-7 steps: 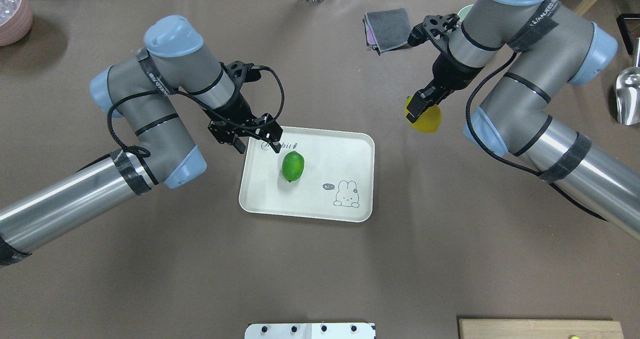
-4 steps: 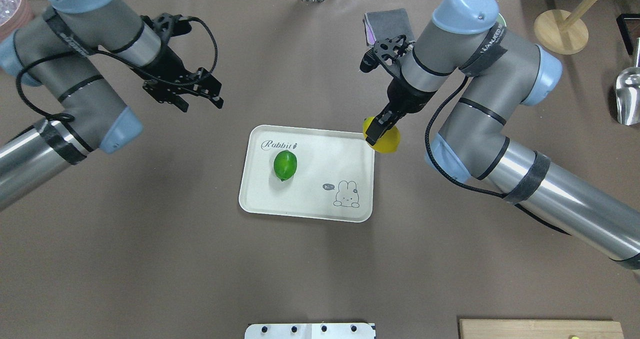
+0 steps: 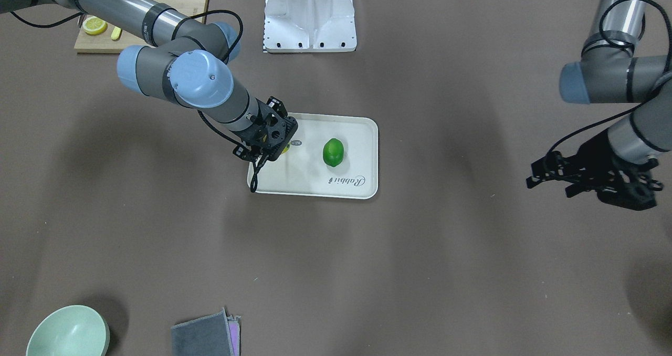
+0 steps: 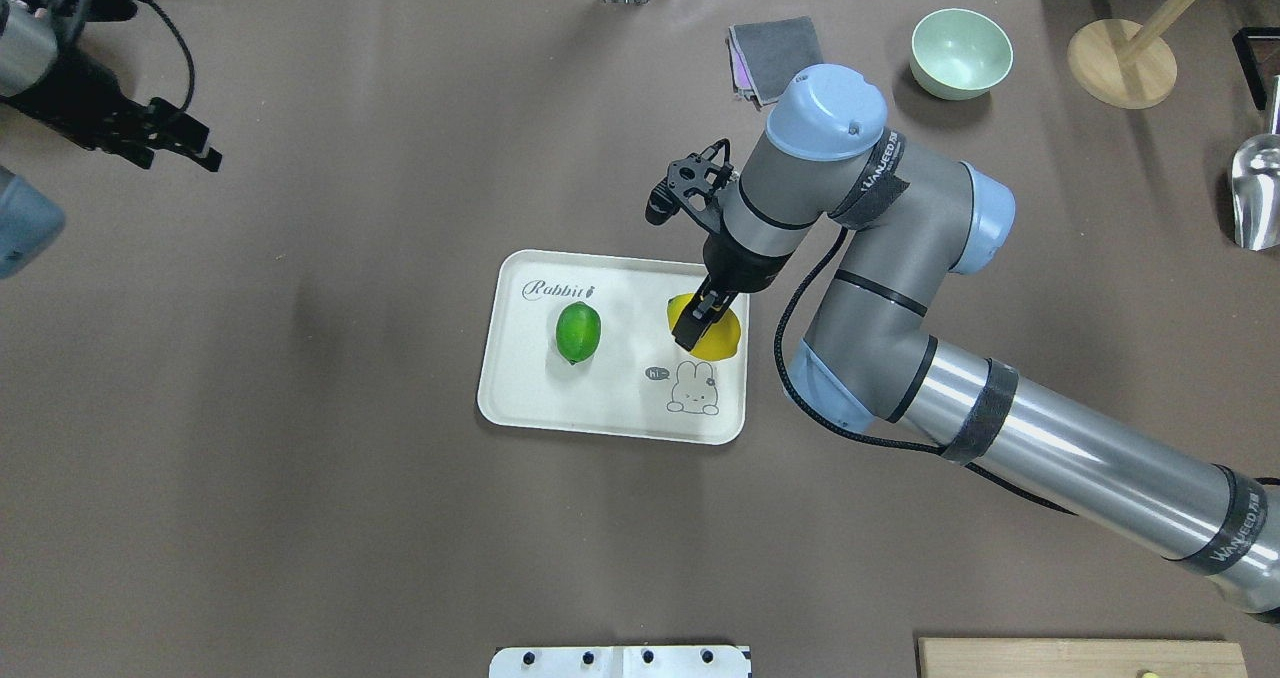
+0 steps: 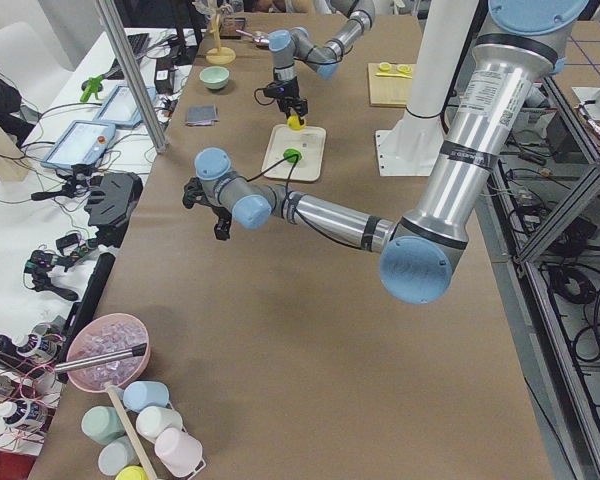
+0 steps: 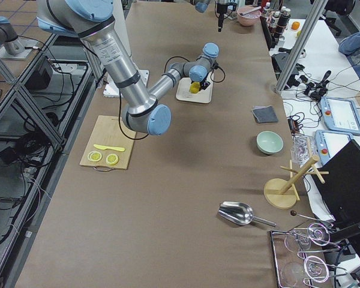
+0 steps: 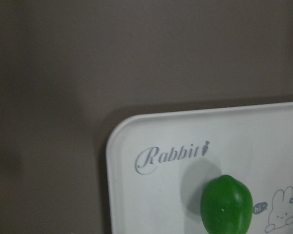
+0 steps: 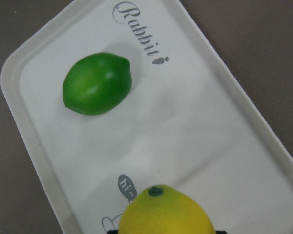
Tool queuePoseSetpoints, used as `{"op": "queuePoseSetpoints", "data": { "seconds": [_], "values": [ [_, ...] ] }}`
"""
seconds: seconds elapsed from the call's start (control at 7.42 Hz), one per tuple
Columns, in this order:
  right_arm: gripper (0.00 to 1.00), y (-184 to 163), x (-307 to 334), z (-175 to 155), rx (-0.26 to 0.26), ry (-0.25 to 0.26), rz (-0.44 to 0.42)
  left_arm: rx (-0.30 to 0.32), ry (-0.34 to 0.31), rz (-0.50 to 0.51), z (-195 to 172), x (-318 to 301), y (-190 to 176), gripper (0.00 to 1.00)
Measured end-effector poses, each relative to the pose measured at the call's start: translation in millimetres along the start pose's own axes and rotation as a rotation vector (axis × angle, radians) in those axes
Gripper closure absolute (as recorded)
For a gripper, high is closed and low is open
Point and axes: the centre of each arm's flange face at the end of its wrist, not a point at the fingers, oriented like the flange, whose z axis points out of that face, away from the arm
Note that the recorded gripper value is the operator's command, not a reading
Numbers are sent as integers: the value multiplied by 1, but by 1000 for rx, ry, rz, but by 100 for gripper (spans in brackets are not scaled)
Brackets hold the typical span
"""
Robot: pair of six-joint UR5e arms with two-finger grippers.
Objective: Place all lemons on tray
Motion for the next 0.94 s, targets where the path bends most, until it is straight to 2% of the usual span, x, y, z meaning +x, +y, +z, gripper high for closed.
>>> {"op": "queuePoseSetpoints", "data": {
  "seconds": [0.13, 0.27, 0.4, 0.67, 0.94],
  "values": [
    [35, 4, 5, 9, -15, 6, 3, 6, -53, 48, -23, -48, 12, 2],
    [25, 6, 9, 15, -26, 9, 8, 1, -114, 97, -51, -90, 23, 2],
    [1, 6, 11, 19, -34, 10, 12, -18, -182, 122, -77, -122, 41, 2],
    [1, 4, 20, 12, -26, 16, 28, -62, -263, 59, -111, -172, 96, 2],
    [1, 1, 49, -25, 10, 11, 71, -73, -285, -16, -128, -203, 130, 2]
  ]
}}
